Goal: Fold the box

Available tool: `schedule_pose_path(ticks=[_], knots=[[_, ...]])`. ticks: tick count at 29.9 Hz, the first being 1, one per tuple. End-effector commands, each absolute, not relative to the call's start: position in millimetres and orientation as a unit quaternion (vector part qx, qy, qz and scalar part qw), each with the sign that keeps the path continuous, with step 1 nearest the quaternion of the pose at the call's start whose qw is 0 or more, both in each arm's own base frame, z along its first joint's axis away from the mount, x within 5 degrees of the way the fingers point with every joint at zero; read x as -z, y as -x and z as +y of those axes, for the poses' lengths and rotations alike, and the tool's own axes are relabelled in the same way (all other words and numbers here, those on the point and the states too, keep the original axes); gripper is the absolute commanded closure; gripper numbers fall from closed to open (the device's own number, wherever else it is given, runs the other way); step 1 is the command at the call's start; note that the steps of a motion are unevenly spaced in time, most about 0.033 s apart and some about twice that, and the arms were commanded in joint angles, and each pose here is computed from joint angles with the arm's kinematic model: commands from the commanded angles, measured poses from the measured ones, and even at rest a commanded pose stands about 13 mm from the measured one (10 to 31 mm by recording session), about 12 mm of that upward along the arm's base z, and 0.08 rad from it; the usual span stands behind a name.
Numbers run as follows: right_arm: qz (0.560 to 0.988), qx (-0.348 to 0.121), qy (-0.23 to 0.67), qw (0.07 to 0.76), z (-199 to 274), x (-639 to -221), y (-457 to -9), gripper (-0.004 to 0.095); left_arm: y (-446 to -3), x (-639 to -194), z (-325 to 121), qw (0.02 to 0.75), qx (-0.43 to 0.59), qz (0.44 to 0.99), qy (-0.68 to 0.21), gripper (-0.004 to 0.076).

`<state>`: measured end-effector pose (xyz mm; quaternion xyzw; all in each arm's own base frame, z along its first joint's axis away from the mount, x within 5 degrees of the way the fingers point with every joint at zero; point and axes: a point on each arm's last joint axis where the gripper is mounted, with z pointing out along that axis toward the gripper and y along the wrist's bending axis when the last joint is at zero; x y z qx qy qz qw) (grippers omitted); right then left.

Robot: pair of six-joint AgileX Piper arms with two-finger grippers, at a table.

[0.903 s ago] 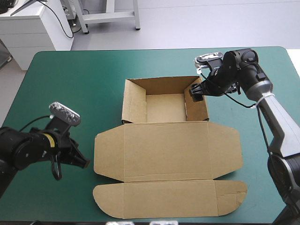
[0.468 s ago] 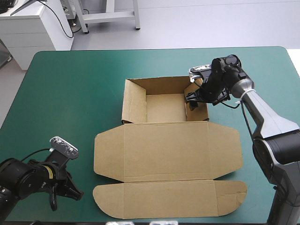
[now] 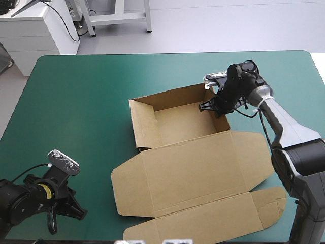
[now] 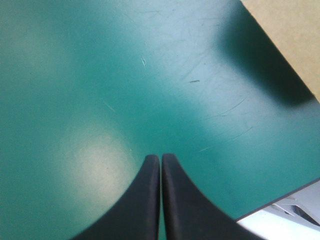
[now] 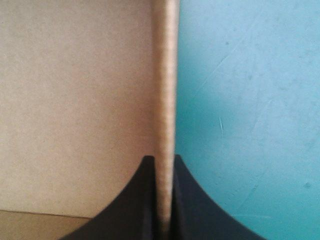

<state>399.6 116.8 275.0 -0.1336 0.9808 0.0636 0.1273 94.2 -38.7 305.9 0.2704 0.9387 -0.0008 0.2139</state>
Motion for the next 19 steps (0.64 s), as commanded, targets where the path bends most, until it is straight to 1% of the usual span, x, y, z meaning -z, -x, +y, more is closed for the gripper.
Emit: schedule_pose_path(ticks=[1,4,7,10,12,15,19], knots=[[0.971,-0.061,0.152,0.173,115.1,-305.4,-394.0,0.0927,-91.7,-311.4,-37.6,0.210,0.000,0.941,-0.267,0.0731],[0.970,-0.050,0.160,0.176,113.3,-306.1,-394.3,0.0927,-91.7,-311.4,-37.6,0.210,0.000,0.941,-0.267,0.0731],[0.968,-0.003,0.173,0.184,103.5,-309.2,-395.4,0.0928,-91.2,-311.2,-37.3,0.207,0.000,0.941,-0.267,0.0731],[0.962,0.043,0.174,0.208,89.3,-315.8,-399.2,0.0927,-91.0,-311.3,-37.2,0.208,0.000,0.941,-0.267,0.0731],[0.958,0.057,0.166,0.225,78.5,-320.5,-402.1,0.0927,-90.5,-311.5,-37.0,0.209,0.000,0.941,-0.267,0.0731],[0.960,0.067,0.132,0.239,50.0,-328.5,-407.0,0.0928,-90.6,-311.5,-37.0,0.209,0.000,0.941,-0.267,0.0731],[0.963,0.088,0.071,0.245,-5.0,-333.3,-411.5,0.0928,-90.6,-311.5,-37.0,0.209,0.000,0.941,-0.267,0.0731]])
